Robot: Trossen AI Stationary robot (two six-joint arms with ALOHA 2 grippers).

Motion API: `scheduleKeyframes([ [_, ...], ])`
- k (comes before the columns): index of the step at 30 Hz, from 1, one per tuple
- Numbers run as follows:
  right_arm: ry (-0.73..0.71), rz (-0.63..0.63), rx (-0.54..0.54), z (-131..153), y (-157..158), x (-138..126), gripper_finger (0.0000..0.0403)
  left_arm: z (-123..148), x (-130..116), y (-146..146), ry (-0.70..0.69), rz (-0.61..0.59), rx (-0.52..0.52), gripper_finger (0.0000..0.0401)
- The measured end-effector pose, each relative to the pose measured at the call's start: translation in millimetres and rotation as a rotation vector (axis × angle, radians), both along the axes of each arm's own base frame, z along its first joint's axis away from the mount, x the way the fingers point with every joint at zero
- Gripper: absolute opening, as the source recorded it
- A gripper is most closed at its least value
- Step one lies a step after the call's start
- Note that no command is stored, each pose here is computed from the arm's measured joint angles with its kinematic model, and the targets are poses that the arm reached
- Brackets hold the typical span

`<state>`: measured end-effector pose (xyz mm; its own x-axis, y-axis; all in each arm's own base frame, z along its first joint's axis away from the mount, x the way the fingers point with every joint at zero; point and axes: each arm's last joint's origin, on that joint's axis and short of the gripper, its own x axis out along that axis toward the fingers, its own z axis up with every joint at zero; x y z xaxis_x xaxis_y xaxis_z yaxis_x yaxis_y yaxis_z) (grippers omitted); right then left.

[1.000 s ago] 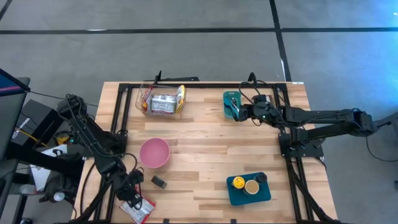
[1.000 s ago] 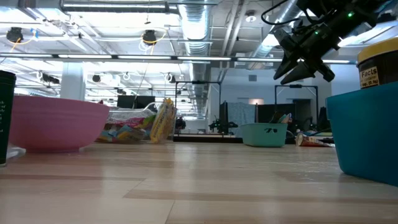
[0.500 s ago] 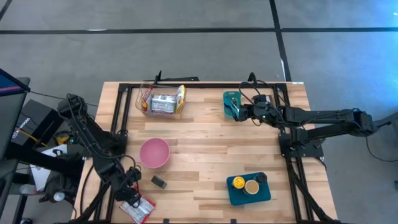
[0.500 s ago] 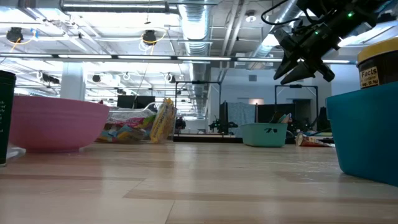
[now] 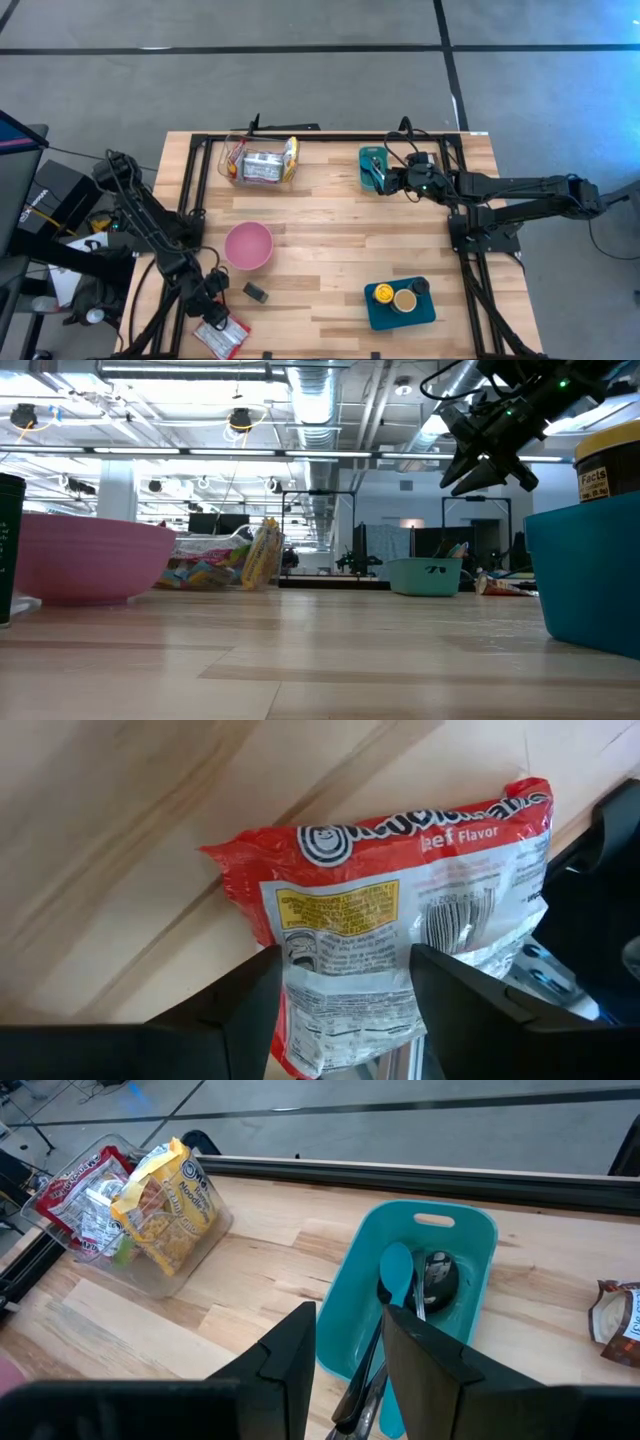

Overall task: Pick & Place Food Item
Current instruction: Put the orange noodle pack into the transparent bin

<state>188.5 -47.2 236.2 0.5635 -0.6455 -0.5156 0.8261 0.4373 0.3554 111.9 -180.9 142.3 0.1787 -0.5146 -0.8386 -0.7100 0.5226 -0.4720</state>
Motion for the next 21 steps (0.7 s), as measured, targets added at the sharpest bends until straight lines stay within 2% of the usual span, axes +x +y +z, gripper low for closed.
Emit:
scheduleKeyframes([
  [8, 0.000, 0.001, 0.001, 0.0, 0.1, 0.1, 0.0113, -5.5, -2.0, 3.1, 0.000, 0.000, 0.002, 0.0192],
  [21, -0.002, 0.001, 0.001, 0.0, 0.0, 0.1, 0.0113, -5.7, -2.3, 3.5, -0.002, -0.002, 0.000, 0.0084],
])
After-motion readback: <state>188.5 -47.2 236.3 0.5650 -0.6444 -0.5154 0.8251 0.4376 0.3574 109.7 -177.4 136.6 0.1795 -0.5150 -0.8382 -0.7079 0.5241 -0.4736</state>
